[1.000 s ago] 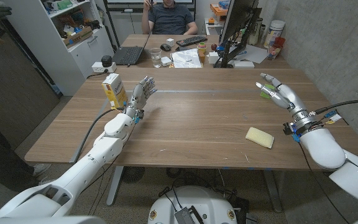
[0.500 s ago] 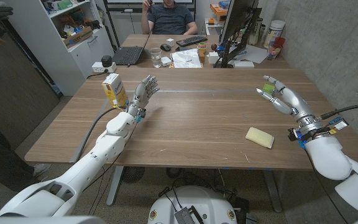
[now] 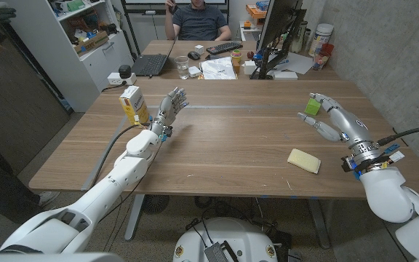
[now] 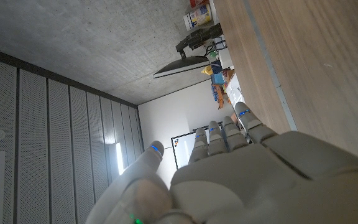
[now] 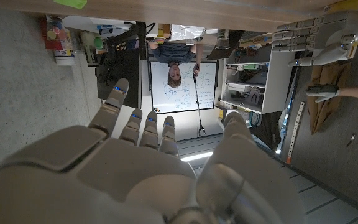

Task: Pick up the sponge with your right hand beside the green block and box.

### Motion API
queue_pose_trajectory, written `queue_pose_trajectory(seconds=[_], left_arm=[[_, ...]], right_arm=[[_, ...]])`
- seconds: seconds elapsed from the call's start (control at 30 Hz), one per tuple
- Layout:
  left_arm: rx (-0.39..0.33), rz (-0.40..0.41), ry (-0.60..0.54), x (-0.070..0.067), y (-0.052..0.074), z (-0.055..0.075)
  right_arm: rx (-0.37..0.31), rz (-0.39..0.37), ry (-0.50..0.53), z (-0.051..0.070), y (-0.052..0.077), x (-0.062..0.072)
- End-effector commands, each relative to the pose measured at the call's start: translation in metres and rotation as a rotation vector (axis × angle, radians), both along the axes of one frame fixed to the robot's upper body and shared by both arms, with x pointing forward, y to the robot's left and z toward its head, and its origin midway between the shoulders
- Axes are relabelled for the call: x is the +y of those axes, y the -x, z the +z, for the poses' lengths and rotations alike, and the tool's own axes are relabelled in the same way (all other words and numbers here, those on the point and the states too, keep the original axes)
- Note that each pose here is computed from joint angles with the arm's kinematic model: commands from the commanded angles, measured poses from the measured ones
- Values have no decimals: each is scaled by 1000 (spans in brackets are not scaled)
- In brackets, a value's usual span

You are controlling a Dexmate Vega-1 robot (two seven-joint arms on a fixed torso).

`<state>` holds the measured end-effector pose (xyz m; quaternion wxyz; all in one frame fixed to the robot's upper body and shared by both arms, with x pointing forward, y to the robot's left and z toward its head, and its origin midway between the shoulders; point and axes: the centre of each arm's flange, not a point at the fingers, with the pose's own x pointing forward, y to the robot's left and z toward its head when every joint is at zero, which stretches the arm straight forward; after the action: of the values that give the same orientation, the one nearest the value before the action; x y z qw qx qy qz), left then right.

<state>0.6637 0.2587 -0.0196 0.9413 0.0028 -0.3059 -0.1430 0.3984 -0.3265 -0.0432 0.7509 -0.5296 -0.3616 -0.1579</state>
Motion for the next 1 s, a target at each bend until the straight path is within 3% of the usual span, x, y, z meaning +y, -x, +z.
queue_pose_trajectory(seconds=[0.03, 0.2, 0.27, 0.43, 0.53, 0.7, 0.93, 1.0], left_arm=[[5, -5, -11, -5, -2, 0], [3, -3, -38, -7, -1, 1], [-23, 34, -82, -7, 1, 5], [-17, 11, -62, -10, 2, 5], [-12, 10, -58, -11, 2, 4], [-9, 9, -60, -12, 1, 3], [-12, 2, -68, -16, 0, 5], [-13, 0, -69, -17, 0, 6]], right_arm=[[-21, -107, 97, -9, 18, 16], [19, -138, 139, -11, 15, 16], [29, -150, 132, -12, 13, 15], [52, -162, 142, -13, 9, 15], [103, -207, 180, -14, 5, 18], [130, -205, 193, -17, 1, 17], [236, -248, 220, -15, -3, 17], [237, -252, 222, -17, -4, 16]])
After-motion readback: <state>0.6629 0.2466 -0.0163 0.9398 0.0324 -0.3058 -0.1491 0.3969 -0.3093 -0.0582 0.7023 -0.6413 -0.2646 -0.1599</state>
